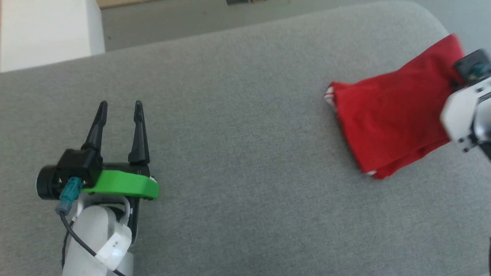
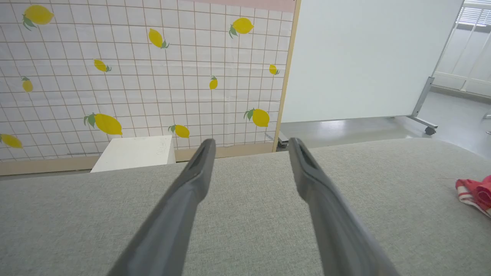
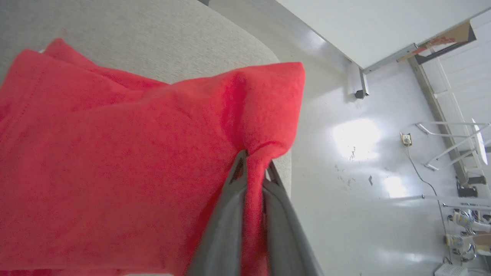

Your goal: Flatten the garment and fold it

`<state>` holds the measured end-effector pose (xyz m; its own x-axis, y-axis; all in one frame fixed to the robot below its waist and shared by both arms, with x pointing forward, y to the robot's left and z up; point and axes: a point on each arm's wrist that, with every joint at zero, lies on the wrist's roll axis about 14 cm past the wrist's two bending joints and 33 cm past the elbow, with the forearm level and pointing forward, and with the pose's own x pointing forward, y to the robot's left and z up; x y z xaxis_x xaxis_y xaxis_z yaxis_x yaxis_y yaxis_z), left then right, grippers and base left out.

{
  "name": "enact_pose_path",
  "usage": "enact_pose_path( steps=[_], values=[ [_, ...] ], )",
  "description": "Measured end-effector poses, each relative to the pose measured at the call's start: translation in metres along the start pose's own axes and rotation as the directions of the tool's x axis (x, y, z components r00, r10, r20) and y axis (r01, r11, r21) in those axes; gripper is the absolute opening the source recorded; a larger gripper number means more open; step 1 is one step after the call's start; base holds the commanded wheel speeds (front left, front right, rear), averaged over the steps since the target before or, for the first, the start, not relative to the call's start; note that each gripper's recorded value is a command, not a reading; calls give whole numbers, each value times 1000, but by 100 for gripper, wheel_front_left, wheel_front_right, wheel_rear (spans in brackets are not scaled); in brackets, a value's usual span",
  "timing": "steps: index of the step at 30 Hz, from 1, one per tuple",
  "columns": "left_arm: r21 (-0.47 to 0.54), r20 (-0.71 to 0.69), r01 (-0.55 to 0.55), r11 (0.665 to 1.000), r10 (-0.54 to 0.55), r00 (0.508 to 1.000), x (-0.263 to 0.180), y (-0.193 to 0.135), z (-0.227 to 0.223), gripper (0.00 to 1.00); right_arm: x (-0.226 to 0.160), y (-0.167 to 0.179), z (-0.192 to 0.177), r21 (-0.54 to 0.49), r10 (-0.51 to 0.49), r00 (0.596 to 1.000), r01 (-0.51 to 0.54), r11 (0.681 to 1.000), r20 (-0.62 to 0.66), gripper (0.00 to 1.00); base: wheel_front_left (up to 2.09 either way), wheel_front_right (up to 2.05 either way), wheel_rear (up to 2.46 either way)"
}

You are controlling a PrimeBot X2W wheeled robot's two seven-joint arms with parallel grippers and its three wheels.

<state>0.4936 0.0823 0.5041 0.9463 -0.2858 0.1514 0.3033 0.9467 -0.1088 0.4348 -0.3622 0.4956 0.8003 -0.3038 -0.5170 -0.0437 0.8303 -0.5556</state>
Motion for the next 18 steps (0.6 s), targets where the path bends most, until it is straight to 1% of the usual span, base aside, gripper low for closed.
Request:
enact_pose_path(
  steps=[3,7,11,14,15,16,17,18],
  values=[
    [1,-17,19,1000,-19,1000,9,-1,-14,100,13,-25,-19,21,-68,997,69,997,-45,0,0,0,0],
    [-6,-45,36,999,-36,998,19,-1,-35,100,28,-55,-36,41,-160,984,163,986,-76,0,0,0,0],
    [-13,-84,46,999,-47,995,22,-1,-57,100,41,-67,-51,51,-212,972,218,975,-98,0,0,0,0],
    [-15,-106,45,999,-46,993,21,2,-67,100,50,-64,-61,56,-222,969,229,972,-112,0,0,0,0],
    [-14,-113,40,999,-42,993,19,4,-69,100,52,-64,-63,62,-225,968,233,970,-113,20,0,0,0],
    [-11,-119,35,999,-36,992,18,7,-70,100,54,-63,-65,63,-230,967,238,969,-114,98,0,0,0],
    [-9,-122,31,999,-31,992,16,8,-71,100,54,-64,-68,65,-234,965,243,968,-120,100,0,0,0],
    [-7,-125,26,1000,-27,992,15,10,-71,100,54,-66,-70,81,-243,963,253,964,-121,100,0,0,0]
  ],
)
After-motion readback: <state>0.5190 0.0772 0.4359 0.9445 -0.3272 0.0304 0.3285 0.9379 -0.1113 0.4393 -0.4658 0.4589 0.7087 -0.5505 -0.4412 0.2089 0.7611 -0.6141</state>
